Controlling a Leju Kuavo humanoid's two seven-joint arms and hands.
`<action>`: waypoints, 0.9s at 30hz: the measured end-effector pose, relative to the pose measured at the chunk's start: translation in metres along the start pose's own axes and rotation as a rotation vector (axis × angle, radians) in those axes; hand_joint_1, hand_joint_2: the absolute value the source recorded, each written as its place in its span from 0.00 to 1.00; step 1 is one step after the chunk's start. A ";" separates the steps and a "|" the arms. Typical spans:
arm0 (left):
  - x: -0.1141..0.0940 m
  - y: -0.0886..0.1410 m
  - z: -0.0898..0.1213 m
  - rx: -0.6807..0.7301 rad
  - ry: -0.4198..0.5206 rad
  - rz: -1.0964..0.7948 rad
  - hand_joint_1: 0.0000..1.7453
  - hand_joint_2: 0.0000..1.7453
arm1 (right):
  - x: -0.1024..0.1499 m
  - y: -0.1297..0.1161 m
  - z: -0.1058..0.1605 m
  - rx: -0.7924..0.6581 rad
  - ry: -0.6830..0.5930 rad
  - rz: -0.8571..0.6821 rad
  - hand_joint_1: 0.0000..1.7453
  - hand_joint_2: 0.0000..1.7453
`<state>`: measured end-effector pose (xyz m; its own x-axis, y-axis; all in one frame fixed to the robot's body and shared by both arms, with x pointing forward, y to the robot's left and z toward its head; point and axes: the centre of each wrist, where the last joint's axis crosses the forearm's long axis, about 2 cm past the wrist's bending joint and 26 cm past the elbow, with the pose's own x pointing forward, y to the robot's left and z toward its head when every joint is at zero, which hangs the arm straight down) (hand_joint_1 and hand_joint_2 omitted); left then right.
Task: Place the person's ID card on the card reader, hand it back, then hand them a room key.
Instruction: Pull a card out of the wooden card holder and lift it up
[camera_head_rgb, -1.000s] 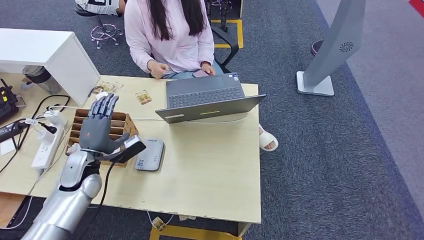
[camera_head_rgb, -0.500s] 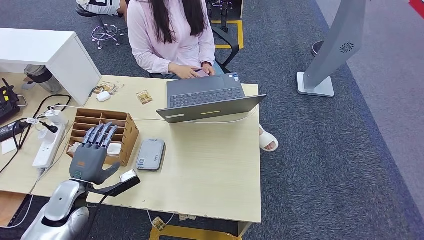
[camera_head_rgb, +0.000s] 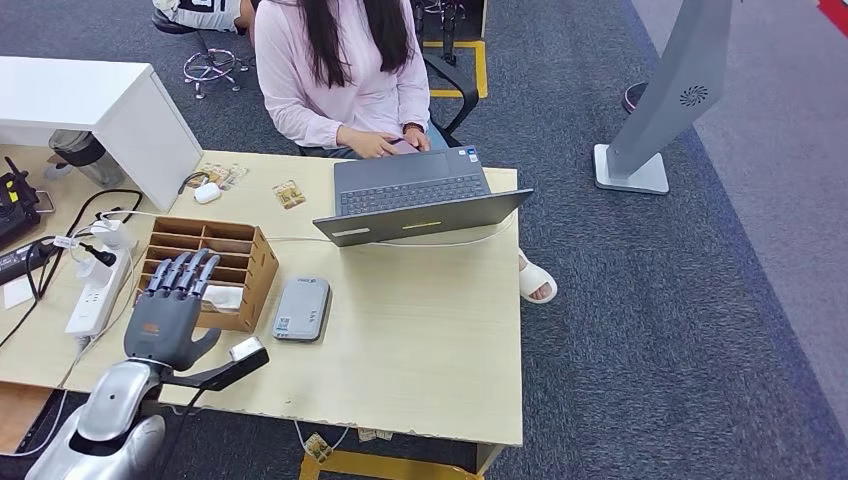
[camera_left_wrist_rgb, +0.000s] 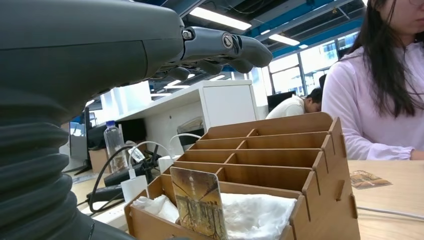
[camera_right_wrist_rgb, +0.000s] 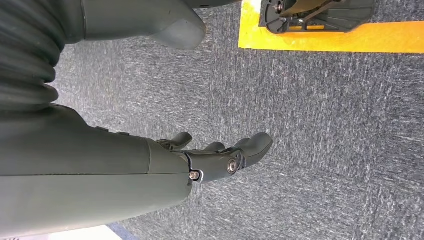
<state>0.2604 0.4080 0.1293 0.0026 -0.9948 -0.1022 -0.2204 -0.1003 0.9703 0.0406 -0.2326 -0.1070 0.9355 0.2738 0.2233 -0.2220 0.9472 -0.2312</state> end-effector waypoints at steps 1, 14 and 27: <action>-0.001 0.000 -0.001 -0.004 0.002 0.000 0.00 1.00 | 0.000 0.000 0.000 0.000 0.000 0.002 0.00 1.00; -0.010 -0.007 -0.011 -0.042 0.043 0.009 0.00 1.00 | 0.000 0.000 0.000 0.003 -0.004 0.017 0.00 1.00; -0.020 -0.014 -0.015 -0.067 0.083 0.010 0.00 1.00 | 0.000 -0.001 0.000 0.003 -0.003 0.020 0.00 1.00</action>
<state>0.2784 0.4287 0.1214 0.0817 -0.9937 -0.0763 -0.1547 -0.0883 0.9840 0.0408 -0.2332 -0.1071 0.9300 0.2934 0.2212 -0.2418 0.9420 -0.2328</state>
